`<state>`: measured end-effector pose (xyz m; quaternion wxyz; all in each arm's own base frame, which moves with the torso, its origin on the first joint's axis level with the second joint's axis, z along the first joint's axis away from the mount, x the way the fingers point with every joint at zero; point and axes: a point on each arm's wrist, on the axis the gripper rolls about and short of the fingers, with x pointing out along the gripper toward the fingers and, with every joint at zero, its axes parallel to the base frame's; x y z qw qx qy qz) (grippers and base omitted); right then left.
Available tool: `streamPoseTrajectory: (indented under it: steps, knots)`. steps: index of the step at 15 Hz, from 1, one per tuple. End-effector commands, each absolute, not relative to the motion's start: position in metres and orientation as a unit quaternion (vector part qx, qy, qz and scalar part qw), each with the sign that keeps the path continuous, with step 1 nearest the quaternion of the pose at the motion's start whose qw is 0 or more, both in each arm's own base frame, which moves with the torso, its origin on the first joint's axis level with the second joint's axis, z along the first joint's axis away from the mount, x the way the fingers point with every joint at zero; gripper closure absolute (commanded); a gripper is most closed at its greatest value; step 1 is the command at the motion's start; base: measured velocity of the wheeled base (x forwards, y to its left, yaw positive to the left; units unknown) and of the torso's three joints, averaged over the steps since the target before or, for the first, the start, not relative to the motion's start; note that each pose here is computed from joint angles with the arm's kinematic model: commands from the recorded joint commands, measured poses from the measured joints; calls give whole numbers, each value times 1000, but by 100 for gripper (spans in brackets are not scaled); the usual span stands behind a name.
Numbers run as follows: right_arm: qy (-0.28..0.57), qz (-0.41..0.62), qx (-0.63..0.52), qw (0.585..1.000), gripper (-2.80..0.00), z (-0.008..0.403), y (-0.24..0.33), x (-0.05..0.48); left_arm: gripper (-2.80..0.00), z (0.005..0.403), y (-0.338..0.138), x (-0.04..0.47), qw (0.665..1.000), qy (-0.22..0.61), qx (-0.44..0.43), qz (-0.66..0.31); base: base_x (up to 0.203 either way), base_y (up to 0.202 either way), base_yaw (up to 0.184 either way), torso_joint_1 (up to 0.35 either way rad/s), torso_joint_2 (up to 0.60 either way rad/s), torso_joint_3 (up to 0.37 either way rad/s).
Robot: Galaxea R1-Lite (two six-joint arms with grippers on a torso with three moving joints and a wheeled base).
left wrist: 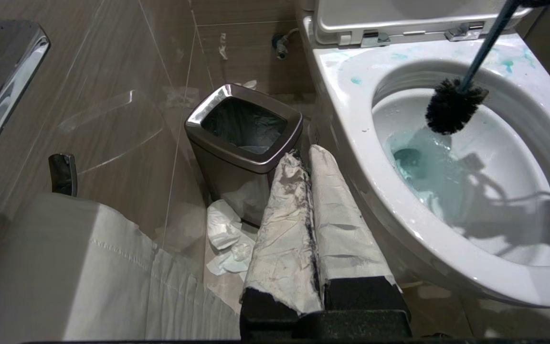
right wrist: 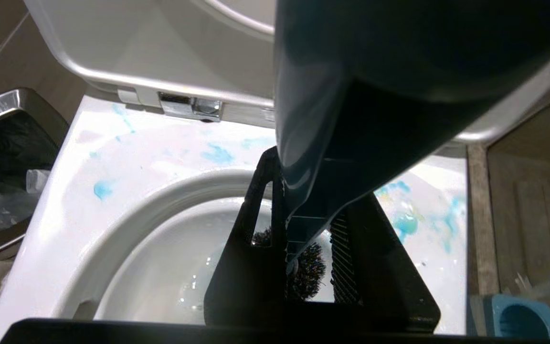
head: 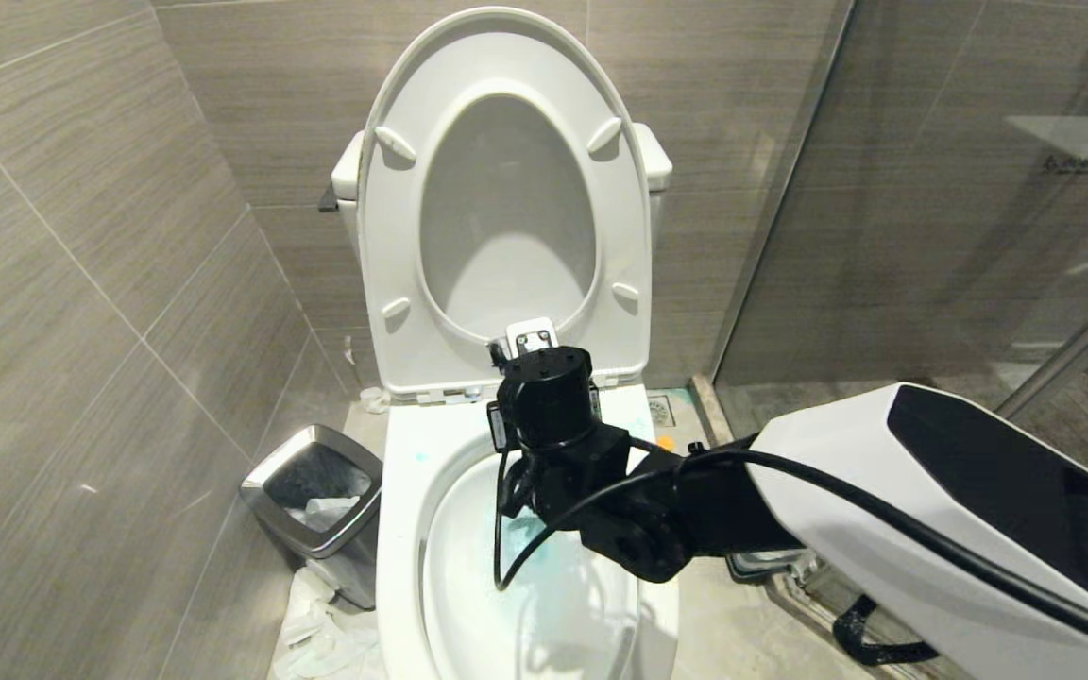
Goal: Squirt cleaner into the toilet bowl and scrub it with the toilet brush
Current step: Scrub the toilet bowl
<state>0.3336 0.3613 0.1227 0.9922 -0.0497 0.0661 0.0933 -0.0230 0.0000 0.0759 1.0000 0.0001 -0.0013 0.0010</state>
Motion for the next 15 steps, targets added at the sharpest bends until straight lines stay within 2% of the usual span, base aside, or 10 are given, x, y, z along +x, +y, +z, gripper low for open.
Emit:
streamPoseTrajectory:
  steps: [1, 6, 15]
  knots:
    - [66, 98, -58, 991, 0, 106, 379, 342, 0, 76, 0, -23, 1000, -1, 0, 1, 0, 0, 0, 0, 0, 0]
    - [59, 118, -56, 990, 0, 114, 410, 342, 0, 76, 0, -23, 1000, -1, 0, 1, 0, 0, 0, 0, 0, 0]
    - [76, 181, -77, 978, 0, 90, 453, 294, 0, 76, 0, -23, 1000, 0, 0, 2, 0, 0, 0, 0, 0, 0]
